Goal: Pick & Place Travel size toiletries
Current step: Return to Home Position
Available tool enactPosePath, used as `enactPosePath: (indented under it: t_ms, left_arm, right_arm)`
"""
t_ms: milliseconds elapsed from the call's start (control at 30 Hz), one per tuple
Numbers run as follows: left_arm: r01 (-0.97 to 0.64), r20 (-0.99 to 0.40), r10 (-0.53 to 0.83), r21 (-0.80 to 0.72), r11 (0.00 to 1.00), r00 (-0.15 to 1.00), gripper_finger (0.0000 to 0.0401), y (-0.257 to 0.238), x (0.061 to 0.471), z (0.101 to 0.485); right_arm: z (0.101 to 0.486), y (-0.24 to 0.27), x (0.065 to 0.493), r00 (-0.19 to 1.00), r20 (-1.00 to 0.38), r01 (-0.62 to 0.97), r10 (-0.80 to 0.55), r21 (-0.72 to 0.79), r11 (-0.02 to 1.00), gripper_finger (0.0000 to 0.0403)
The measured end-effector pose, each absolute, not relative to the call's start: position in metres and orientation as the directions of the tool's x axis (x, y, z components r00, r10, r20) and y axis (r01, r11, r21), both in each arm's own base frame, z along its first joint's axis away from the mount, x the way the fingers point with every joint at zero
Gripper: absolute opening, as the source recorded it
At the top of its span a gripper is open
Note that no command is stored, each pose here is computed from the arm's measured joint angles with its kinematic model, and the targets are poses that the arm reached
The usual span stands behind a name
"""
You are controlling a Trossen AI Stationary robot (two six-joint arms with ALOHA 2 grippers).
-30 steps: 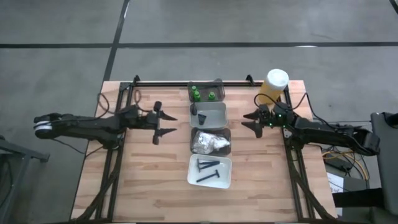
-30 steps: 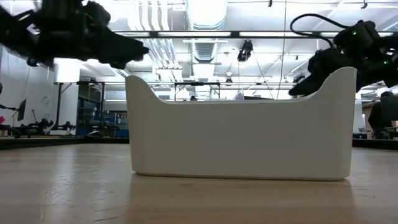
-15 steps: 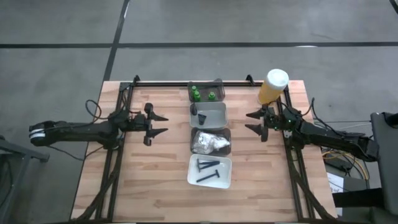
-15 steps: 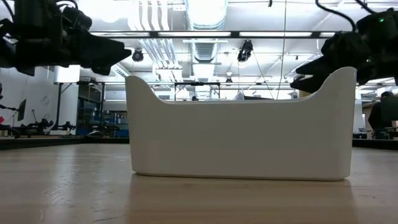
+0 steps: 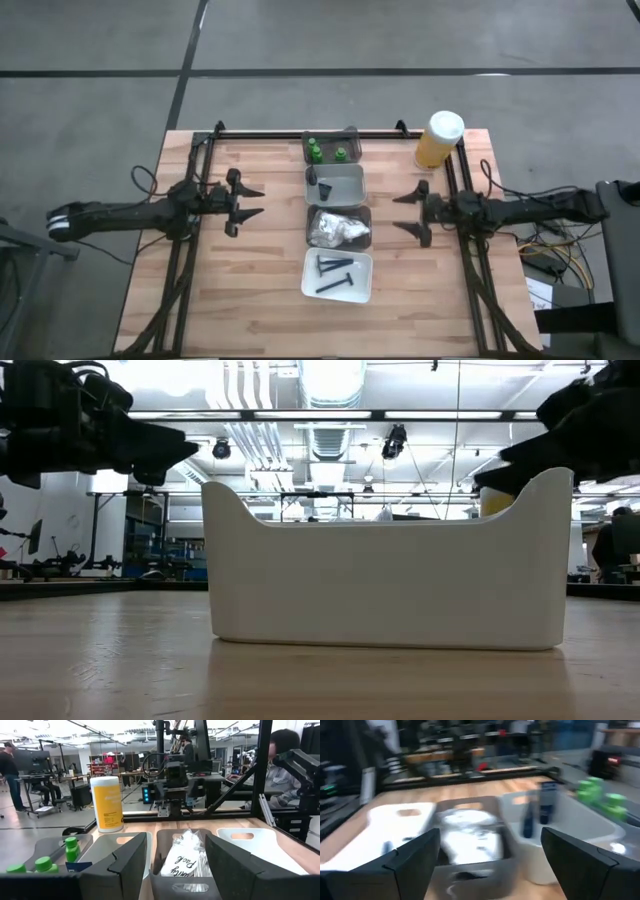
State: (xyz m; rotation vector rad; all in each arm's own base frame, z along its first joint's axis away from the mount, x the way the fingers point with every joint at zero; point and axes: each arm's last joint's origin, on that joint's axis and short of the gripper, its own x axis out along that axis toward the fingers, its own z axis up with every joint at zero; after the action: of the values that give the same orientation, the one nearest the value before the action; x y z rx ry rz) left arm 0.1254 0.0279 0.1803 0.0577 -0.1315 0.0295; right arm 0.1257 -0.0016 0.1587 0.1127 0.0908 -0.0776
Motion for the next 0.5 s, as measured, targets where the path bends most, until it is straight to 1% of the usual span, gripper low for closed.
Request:
enactPosePath:
  t_ms: [100,267,400,500]
  left_arm:
    - [-0.034,0.114,0.027,0.061,0.998,0.993,0.0207,0.028,0.125,0.179]
    - [-0.032,0.065,0.028,0.067,0.997,0.998,0.0207,0.028,0.125,0.174]
    - [-0.032,0.053,0.028,0.072,0.997,0.998,0.0207,0.028,0.125,0.172]
    - [-0.032,0.046,0.028,0.071,0.997,0.999,0.0207,0.028,0.125,0.172]
  right_arm:
    - [0.159,0.009,0.125,0.995,-0.095,-0.004,0.011,0.083,0.997,0.0351]
    - [0.159,0.02,0.124,0.99,-0.095,-0.102,0.105,0.046,0.994,0.0359]
    - [0.159,0.024,0.123,0.98,-0.096,-0.172,0.177,0.053,0.984,0.0356]
    - [0.158,0.025,0.123,0.977,-0.099,-0.182,0.187,0.058,0.982,0.0348]
